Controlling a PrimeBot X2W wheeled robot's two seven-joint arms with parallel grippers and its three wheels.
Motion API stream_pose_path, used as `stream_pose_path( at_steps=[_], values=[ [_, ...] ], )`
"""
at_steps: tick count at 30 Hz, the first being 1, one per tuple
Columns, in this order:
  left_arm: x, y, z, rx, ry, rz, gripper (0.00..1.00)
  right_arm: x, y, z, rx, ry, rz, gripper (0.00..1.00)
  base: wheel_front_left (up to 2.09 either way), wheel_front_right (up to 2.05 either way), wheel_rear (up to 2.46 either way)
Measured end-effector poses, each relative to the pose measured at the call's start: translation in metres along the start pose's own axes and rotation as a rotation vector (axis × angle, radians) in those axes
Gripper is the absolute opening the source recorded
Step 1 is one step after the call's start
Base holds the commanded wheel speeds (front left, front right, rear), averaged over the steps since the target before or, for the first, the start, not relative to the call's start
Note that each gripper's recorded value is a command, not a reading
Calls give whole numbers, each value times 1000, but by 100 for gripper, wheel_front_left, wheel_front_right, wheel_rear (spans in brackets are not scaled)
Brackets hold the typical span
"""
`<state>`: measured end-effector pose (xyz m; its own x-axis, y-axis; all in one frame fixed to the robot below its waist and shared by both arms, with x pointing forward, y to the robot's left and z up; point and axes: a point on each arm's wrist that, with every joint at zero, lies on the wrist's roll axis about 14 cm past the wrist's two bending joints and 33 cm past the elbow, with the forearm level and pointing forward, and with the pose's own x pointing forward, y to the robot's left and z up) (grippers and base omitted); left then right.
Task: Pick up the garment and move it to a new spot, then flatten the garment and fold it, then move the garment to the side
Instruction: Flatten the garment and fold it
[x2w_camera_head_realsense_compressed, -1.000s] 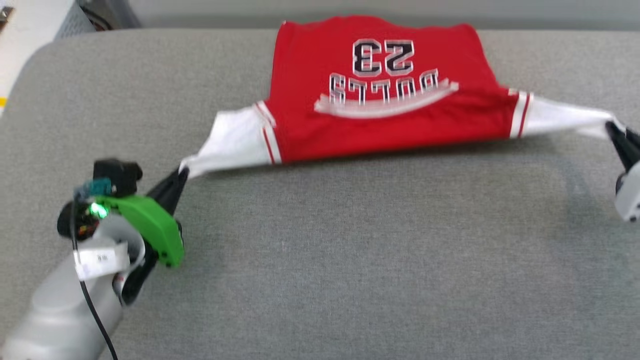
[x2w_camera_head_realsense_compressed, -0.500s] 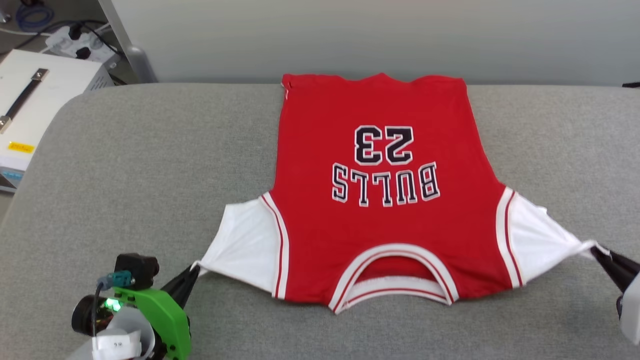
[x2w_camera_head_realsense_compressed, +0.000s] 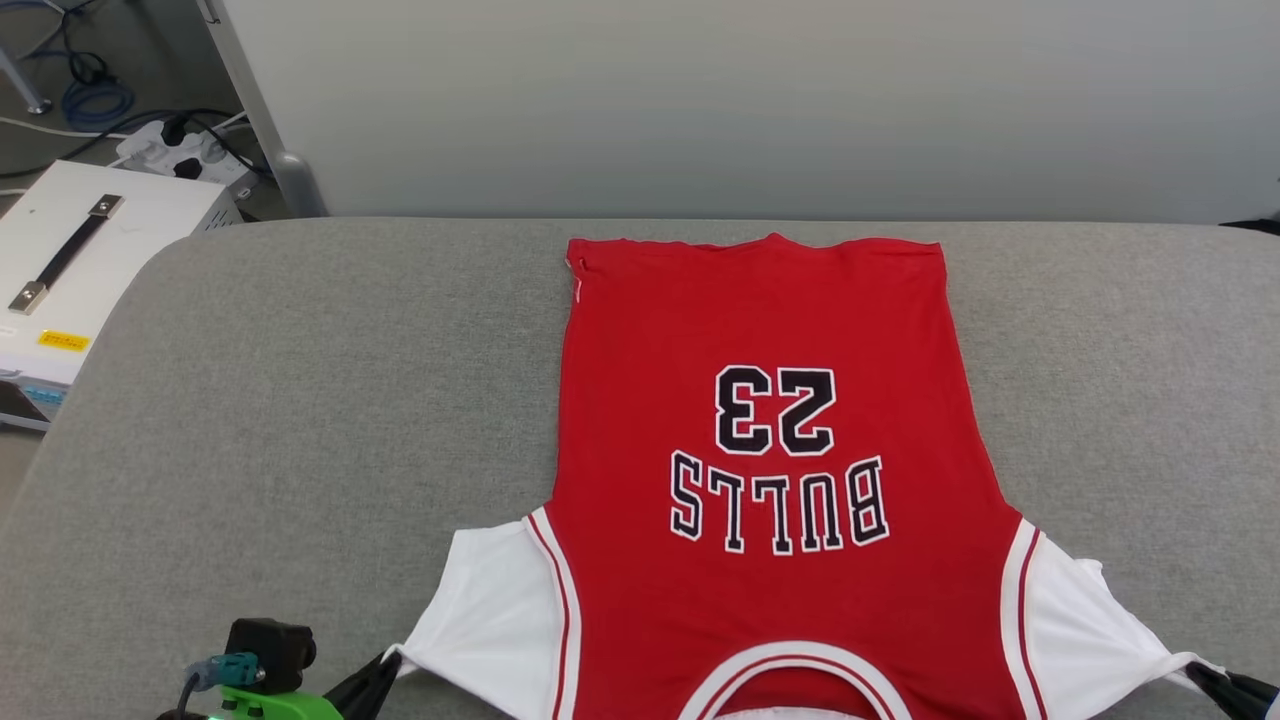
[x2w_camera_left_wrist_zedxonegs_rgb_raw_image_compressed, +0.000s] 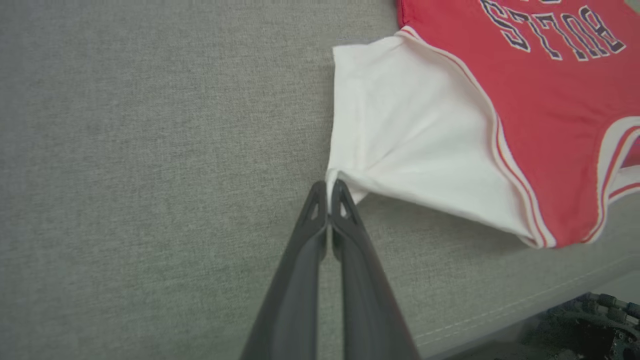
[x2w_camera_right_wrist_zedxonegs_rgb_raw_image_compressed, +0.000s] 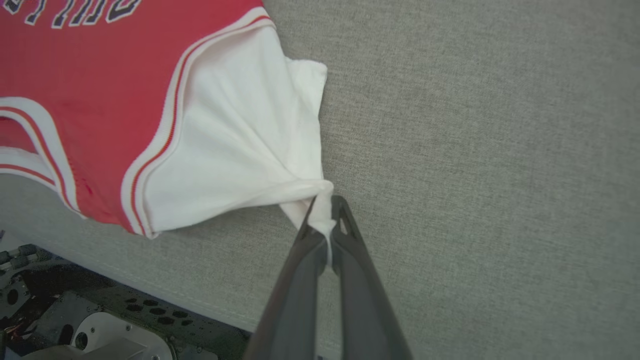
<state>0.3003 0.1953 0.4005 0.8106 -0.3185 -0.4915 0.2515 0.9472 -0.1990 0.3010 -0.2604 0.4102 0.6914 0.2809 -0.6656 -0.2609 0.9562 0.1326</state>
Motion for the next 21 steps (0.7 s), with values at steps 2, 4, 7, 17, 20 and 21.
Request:
stream_pose_path(
  at_steps=[2,4,7,17,20,21],
  values=[
    [1,-6,3,-3,-4,-11,0,-1,-2,2,6,2,-5,0,0,0,0],
    [3,-8,4,-9,-2,-1,0,0,-3,6,7,1,-7,100,0,0,0],
    [6,-18,6,-24,5,-17,0,3,-7,12,48,5,-15,100,0,0,0],
    [10,-47,39,-97,12,-72,0,20,-9,98,82,-48,14,100,0,0,0],
    [10,-56,49,-98,27,-98,0,34,-7,127,58,-41,18,100,0,0,0],
    [10,-59,51,-101,34,-105,0,41,-7,135,52,-28,17,100,0,0,0]
  ],
)
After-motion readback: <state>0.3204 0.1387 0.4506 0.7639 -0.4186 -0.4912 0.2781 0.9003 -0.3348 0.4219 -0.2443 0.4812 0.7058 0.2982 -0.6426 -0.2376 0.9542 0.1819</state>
